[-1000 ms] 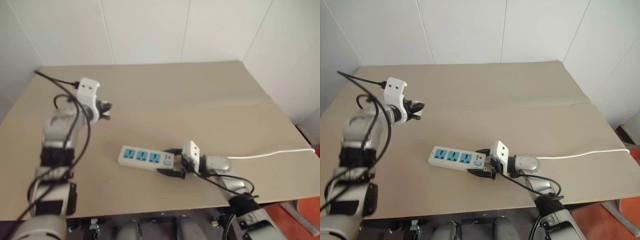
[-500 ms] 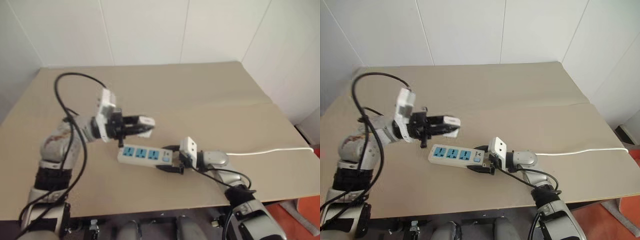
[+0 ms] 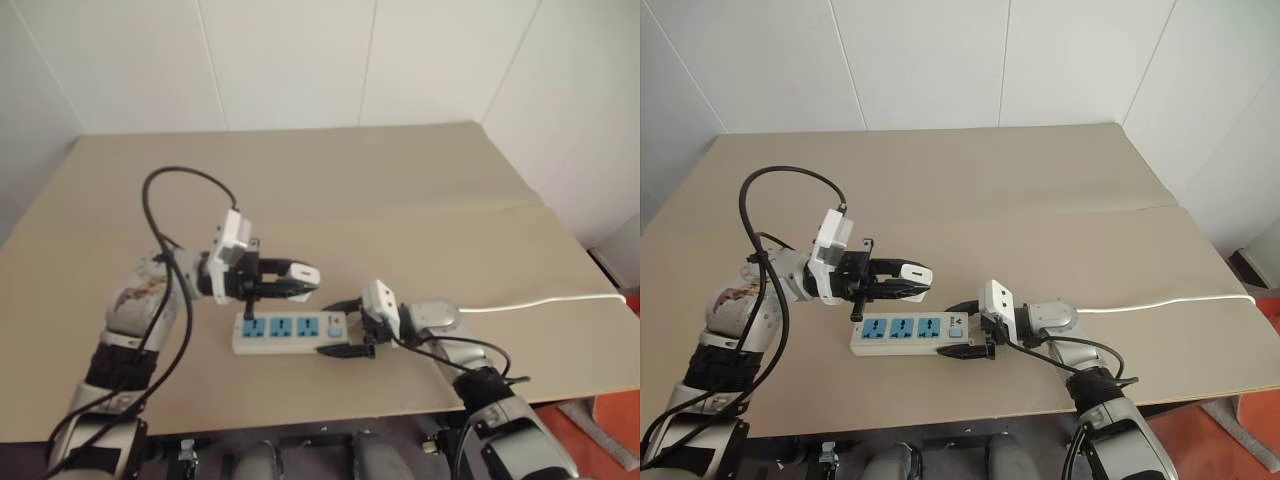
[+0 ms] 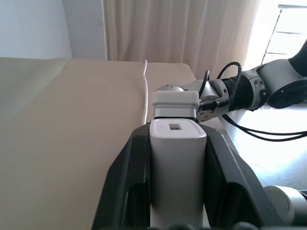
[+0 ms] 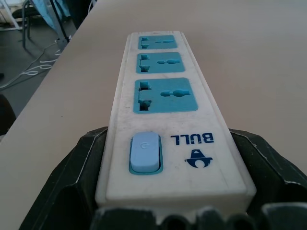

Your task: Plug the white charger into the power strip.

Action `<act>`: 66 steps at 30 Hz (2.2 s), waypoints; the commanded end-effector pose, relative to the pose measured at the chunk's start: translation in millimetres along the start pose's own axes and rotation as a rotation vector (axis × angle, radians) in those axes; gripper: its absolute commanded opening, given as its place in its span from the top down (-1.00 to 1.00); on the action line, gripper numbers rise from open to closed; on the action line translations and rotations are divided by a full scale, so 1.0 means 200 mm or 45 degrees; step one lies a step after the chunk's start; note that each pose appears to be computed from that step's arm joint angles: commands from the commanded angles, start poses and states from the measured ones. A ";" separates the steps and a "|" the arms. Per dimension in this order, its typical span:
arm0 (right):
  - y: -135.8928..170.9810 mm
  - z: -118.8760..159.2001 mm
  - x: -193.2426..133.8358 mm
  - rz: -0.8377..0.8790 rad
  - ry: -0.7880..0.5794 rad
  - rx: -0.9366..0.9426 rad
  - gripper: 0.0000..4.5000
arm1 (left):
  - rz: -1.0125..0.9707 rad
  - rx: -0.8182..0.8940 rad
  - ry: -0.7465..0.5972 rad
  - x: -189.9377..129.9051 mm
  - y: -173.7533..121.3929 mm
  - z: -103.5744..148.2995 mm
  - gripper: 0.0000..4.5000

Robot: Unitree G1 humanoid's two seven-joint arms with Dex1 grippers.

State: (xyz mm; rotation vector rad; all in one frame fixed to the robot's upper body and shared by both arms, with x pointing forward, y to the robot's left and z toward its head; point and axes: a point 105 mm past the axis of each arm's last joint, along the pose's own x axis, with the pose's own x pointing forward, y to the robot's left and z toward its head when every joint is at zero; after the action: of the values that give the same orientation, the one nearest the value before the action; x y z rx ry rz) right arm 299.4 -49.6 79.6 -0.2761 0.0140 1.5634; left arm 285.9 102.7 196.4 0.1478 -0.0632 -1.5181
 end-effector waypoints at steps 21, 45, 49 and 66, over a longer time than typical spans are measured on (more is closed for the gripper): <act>0.07 -0.05 0.01 0.039 0.042 0.017 -0.54 | -0.072 -0.023 -0.039 0.12 -0.15 -0.20 0.55; 0.06 -0.05 0.00 0.020 0.052 0.020 -0.54 | -0.015 -0.021 -0.005 0.15 -0.12 -0.33 0.55; 0.06 -0.05 0.00 0.018 0.055 0.022 -0.54 | -0.014 -0.024 -0.010 0.16 -0.12 -0.33 0.55; 0.05 -0.05 -0.02 0.004 0.067 0.019 -0.54 | -0.017 -0.046 0.025 0.15 -0.12 -0.37 0.55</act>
State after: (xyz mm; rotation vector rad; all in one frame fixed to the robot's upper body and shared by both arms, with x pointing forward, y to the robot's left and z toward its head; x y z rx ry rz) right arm 294.7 -54.3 76.2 -0.2932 0.0232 1.5446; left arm 273.8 72.9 120.7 0.1259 -0.0407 -1.5241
